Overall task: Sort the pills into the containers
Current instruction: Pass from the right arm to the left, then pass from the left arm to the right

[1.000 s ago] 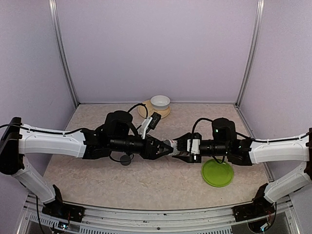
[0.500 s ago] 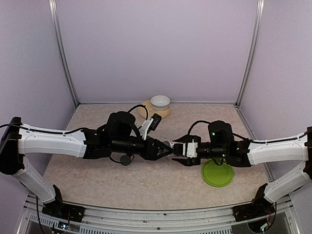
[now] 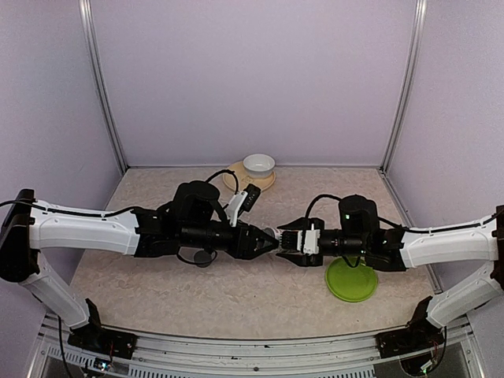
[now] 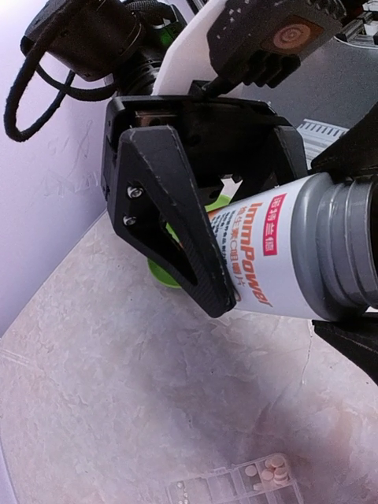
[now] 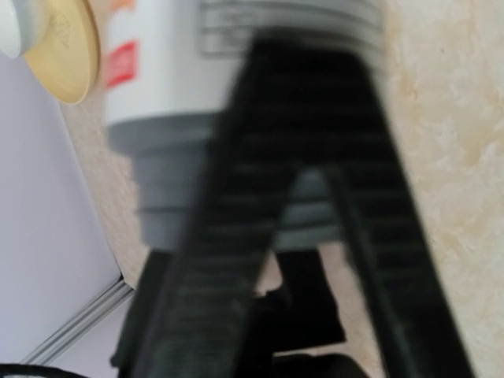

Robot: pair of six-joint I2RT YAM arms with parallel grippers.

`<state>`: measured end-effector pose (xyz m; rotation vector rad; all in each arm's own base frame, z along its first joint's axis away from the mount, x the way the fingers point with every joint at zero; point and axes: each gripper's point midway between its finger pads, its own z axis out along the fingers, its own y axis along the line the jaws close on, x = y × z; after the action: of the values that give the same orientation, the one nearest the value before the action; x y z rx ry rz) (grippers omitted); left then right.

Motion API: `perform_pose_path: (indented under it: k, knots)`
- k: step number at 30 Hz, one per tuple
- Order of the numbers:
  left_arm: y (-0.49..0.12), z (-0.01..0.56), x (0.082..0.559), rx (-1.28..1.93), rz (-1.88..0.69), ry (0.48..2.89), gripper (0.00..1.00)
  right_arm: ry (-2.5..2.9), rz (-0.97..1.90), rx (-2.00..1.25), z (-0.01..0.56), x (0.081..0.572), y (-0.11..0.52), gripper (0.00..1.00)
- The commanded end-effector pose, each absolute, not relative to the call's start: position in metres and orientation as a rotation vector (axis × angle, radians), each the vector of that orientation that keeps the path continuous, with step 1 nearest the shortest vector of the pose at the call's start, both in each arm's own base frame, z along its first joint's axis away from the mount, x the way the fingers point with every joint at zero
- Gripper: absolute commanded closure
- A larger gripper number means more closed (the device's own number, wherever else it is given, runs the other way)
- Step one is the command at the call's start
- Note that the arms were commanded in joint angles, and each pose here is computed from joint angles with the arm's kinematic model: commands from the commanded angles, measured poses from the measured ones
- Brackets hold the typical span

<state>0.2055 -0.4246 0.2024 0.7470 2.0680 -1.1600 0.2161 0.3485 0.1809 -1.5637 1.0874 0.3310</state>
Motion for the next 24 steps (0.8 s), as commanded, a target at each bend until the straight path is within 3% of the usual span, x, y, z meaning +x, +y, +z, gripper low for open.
perform_pose_path:
  k: [1, 7, 9, 18, 24]
  knots:
    - [-0.426, 0.213, 0.212, 0.721, -1.143, 2.038, 0.7, 1.03, 0.379, -1.55, 0.193, 0.204, 0.352, 0.43]
    - [-0.427, 0.215, 0.211, 0.718, -1.153, 2.033, 0.67, 1.054, 0.377, -1.568, 0.186, 0.206, 0.354, 0.58]
    - [-0.427, 0.218, 0.211, 0.721, -1.159, 2.025, 0.57, 1.05, 0.382, -1.567, 0.185, 0.206, 0.354, 0.64]
    - [-0.398, 0.239, 0.216, 0.629, -1.159, 1.988, 0.04, 0.817, 0.356, -1.556, 0.193, 0.18, 0.339, 0.65]
    - [-0.353, 0.233, 0.237, 0.483, -1.024, 2.052, 0.01, 0.654, 0.38, -1.523, 0.204, 0.16, 0.326, 0.65]
